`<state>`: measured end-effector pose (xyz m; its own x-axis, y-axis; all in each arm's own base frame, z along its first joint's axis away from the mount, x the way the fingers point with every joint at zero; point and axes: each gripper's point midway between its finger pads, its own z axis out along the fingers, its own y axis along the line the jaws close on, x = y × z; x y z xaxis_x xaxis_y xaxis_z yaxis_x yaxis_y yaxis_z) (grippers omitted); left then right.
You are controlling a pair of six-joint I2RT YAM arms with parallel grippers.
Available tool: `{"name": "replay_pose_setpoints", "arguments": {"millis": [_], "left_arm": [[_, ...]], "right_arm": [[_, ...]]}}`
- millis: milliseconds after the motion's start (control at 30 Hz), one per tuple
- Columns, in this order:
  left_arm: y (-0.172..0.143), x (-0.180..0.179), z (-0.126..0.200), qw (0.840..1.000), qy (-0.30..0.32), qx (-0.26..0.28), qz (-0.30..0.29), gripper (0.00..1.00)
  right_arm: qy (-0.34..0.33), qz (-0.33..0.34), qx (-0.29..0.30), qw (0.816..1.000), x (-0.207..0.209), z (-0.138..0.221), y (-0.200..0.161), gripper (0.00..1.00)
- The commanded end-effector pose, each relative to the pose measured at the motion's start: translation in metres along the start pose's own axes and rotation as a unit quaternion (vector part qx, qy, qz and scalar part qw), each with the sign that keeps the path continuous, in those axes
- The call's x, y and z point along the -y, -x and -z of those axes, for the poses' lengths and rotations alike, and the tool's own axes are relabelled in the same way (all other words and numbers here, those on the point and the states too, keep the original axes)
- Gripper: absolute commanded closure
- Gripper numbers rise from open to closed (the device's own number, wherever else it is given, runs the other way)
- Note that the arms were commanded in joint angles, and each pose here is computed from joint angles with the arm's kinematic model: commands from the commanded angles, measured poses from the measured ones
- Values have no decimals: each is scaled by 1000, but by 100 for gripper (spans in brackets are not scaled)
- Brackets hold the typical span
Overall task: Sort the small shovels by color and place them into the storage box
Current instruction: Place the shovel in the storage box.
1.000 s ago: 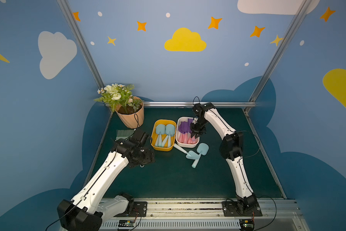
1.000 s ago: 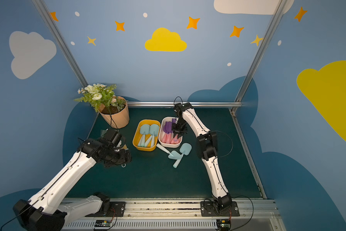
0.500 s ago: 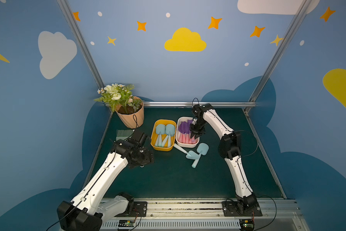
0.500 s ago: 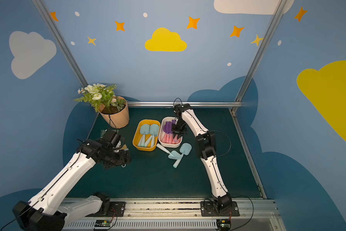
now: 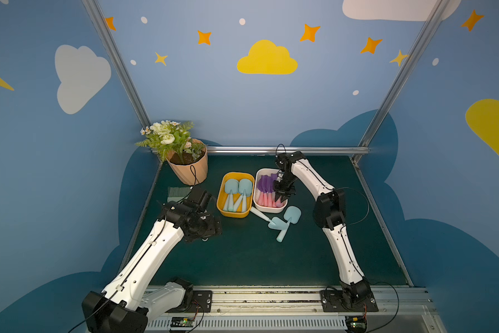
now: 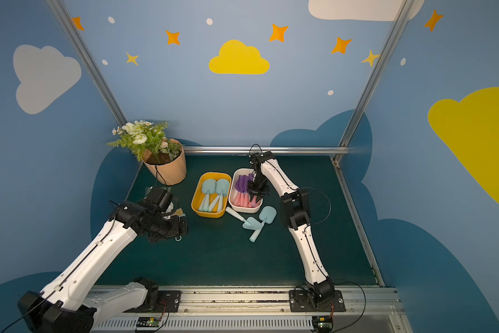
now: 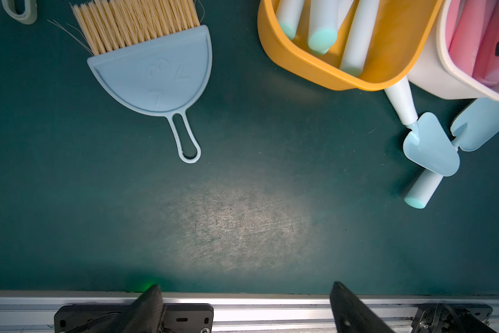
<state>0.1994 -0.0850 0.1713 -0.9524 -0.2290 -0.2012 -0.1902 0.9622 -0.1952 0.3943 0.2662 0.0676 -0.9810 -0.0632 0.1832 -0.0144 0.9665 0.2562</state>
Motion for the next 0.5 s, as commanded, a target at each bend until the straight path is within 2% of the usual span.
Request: {"name": "replay_pose_setpoints", "arguments": {"millis": [0,467], "left_arm": [[-3,-2,-1,1000,-1,-4,-3,10],[-5,-4,-2,1000,0,-6,-4,10]], "right_arm": [[-13,2,-9,1000,3,-7,-2,97],[-23,0,-17,1000,8,-13,-5,79]]}}
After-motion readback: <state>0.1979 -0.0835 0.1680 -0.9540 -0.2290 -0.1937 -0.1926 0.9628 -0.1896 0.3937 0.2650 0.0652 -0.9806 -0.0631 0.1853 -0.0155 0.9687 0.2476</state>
